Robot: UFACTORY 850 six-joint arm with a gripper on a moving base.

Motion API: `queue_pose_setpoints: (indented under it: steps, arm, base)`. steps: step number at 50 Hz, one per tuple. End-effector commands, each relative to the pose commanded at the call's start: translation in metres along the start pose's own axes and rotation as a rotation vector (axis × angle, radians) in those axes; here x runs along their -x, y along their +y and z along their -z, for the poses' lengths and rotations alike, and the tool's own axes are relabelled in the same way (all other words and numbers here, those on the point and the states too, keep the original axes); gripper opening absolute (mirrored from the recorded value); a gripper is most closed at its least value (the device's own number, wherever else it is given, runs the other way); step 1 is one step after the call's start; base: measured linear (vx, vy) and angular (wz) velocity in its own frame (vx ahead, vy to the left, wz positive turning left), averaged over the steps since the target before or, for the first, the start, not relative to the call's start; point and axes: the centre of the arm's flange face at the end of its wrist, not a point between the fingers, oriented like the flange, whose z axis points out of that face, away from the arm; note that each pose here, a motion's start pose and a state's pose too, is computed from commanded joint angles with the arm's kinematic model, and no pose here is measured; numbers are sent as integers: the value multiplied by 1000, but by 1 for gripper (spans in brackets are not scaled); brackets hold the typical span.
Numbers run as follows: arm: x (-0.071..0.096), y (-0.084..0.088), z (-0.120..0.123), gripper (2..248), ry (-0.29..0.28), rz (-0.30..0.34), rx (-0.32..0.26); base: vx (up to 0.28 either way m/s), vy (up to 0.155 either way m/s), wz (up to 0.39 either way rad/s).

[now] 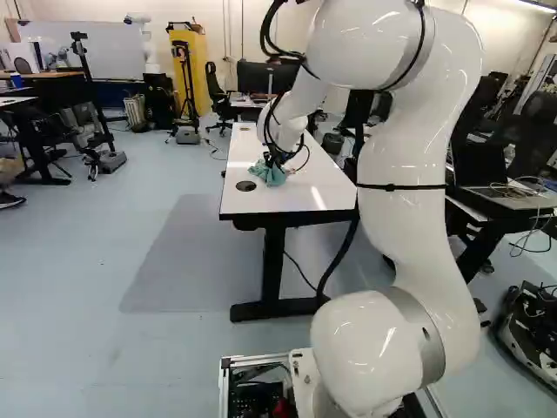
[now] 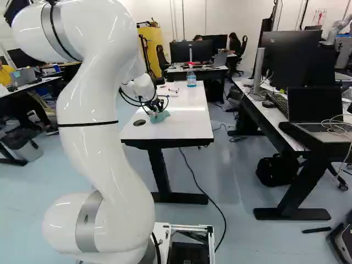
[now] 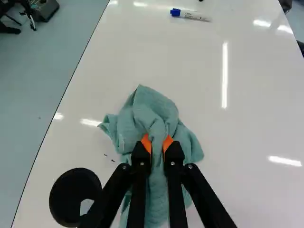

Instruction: Clean the table with the green towel

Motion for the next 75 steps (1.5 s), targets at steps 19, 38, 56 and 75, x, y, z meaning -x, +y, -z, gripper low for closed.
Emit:
queue_pose_setpoints:
  steps: [19, 38, 56, 75]
  arm:
    - [-21, -5, -22, 46, 23, 7, -5]
    - [-22, -5, -15, 46, 10, 7, -4]
    - [-21, -5, 9, 46, -68, 7, -3]
    - [-10, -7, 45, 46, -154, 10, -4]
  base:
    - [0, 0, 0]
    - [0, 0, 0]
    - [0, 0, 0]
    - [0, 0, 0]
